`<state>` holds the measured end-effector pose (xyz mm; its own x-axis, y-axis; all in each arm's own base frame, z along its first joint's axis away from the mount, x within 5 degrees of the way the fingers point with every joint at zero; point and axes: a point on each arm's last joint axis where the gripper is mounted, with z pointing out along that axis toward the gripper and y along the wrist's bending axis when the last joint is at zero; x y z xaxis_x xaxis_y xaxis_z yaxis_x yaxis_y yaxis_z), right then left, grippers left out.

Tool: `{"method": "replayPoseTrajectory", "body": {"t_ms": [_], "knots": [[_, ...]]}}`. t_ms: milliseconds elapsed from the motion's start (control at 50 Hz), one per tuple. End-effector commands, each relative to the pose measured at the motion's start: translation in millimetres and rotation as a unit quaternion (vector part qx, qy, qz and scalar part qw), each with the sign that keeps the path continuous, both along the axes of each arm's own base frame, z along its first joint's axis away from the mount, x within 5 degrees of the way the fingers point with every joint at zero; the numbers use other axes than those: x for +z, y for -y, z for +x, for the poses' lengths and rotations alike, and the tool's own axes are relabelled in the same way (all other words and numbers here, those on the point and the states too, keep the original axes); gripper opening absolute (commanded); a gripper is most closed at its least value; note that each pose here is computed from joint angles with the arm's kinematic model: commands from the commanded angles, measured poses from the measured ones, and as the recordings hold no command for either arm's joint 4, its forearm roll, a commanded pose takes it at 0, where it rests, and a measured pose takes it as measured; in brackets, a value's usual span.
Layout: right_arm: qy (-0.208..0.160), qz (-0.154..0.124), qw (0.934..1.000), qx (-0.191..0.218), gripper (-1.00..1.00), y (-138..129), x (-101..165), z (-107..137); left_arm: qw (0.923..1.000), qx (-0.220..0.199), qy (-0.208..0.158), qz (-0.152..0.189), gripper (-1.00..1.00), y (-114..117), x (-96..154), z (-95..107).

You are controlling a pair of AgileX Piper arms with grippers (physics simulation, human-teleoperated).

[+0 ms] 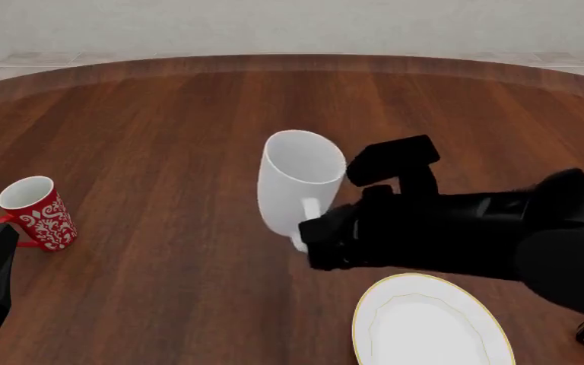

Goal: Put the white mug on the plate.

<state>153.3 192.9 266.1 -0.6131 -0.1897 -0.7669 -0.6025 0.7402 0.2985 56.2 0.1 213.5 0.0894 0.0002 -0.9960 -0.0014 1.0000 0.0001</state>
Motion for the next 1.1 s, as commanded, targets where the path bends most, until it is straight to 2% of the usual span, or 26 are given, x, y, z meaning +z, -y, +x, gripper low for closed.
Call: {"method": "replayPoseTrajectory", "body": {"t_ms": [20, 280, 340, 360, 420, 540, 720, 1100], "knots": [[0.004, 0.004, 1.0, -0.003, -1.0, 16.6, 2.0, -11.5, 1.0, 0.0, 0.0, 0.0, 1.0, 0.0, 0.0, 0.0], [0.003, 0.006, 0.9998, -0.02, -1.0, 40.6, 1.1, -22.9, 1.0, 0.0, 0.0, 0.0, 1.0, 0.0, 0.0, 0.0], [0.01, 0.004, 0.9997, -0.023, -1.0, 48.2, 2.2, -25.9, 1.0, 0.0, 0.0, 0.0, 1.0, 0.0, 0.0, 0.0], [0.024, 0.002, 0.9995, -0.02, -1.0, 52.4, 6.3, -26.7, 1.0, 0.0, 0.0, 0.0, 1.0, 0.0, 0.0, 0.0], [0.017, 0.011, 0.9995, -0.024, -1.0, 55.1, 6.4, -31.1, 1.0, 0.0, 0.0, 0.0, 1.0, 0.0, 0.0, 0.0], [0.011, 0.004, 0.9995, -0.028, -1.0, 61.7, -0.5, -35.1, 1.0, 0.0, 0.0, 0.0, 1.0, 0.0, 0.0, 0.0], [0.005, 0.015, 0.9991, -0.038, -1.0, 73.4, -2.8, -44.6, 1.0, 0.0, 0.0, 0.0, 1.0, 0.0, 0.0, 0.0], [-0.009, 0.003, 0.9989, -0.047, -1.0, 93.2, -17.1, -60.1, 1.0, 0.0, 0.0, 0.0, 1.0, 0.0, 0.0, 0.0]]}}
